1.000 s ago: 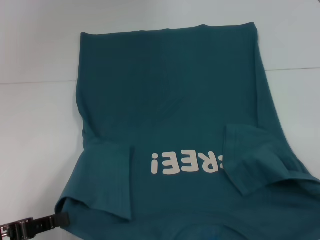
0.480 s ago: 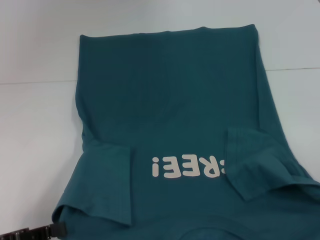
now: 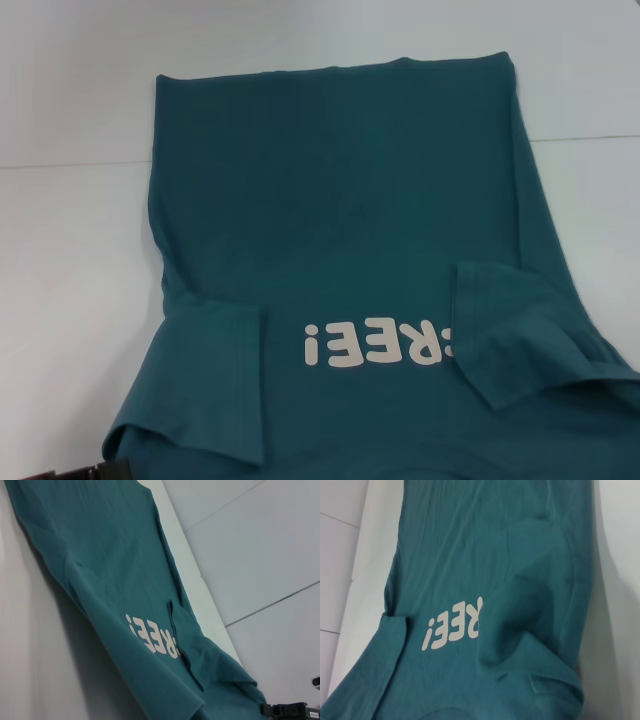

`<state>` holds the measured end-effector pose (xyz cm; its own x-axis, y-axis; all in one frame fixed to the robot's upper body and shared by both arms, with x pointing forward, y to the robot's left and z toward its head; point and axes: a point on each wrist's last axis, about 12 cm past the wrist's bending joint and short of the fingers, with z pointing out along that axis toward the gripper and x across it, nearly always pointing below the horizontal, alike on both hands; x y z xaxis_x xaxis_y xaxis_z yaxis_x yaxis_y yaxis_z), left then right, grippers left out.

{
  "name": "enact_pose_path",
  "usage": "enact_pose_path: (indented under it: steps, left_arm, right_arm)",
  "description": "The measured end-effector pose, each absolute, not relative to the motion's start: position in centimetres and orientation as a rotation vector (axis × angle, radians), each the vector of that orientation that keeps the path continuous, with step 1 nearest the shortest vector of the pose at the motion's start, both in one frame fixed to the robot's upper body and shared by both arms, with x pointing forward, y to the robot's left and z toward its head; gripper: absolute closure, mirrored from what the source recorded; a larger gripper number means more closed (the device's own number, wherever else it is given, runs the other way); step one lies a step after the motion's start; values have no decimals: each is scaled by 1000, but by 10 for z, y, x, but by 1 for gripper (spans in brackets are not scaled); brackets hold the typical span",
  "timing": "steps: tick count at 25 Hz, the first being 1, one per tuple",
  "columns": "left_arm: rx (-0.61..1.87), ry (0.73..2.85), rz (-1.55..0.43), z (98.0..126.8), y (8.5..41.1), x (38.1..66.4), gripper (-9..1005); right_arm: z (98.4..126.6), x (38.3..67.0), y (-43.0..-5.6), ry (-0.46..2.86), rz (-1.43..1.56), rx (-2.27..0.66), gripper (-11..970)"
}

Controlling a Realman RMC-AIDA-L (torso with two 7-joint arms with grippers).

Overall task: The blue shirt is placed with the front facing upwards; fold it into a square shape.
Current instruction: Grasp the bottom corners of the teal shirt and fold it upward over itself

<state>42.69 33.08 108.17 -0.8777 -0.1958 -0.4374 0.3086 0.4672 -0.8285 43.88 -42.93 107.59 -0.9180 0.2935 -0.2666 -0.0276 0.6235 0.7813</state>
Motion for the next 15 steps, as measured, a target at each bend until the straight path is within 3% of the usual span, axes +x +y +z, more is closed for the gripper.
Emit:
enact_pose_path:
  steps: [15]
  left_arm:
    - [39, 2231, -1428, 1080, 340, 410, 944]
  right_arm:
    - [1071, 425, -428, 2467, 1247, 248, 842]
